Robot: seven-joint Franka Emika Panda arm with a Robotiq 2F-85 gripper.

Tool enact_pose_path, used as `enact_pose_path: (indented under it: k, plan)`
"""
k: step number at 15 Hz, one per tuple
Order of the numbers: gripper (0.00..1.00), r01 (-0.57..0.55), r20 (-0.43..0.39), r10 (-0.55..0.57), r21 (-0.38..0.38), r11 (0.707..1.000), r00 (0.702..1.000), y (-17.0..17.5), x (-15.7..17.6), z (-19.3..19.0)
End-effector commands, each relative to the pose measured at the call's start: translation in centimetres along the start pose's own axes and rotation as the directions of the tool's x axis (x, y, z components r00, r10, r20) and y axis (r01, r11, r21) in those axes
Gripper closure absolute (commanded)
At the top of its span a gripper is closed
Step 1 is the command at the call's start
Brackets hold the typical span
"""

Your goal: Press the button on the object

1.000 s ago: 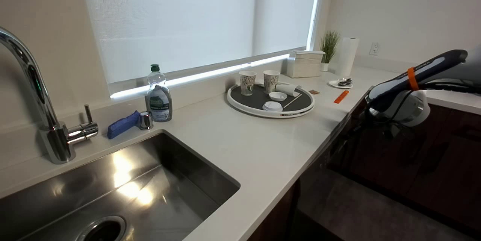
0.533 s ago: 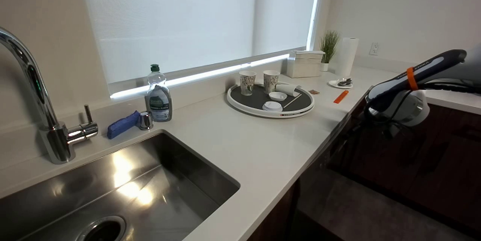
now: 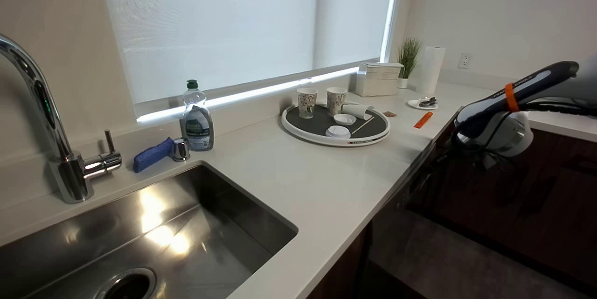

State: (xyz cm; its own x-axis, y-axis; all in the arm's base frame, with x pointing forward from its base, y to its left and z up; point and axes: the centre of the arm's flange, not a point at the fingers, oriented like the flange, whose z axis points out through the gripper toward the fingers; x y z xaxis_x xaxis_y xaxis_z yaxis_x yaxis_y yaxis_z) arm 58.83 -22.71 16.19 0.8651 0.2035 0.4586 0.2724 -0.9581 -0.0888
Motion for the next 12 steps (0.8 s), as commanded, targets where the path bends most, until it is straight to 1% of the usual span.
enact_pose_path:
  k: [1,12]
  plan:
    - [1.0,-0.033,-0.089,0.033,0.0,0.999,0.995,-0.47,3.93,1.54]
    - [1.0,-0.057,-0.087,0.057,0.0,0.998,0.995,-0.49,3.96,1.49]
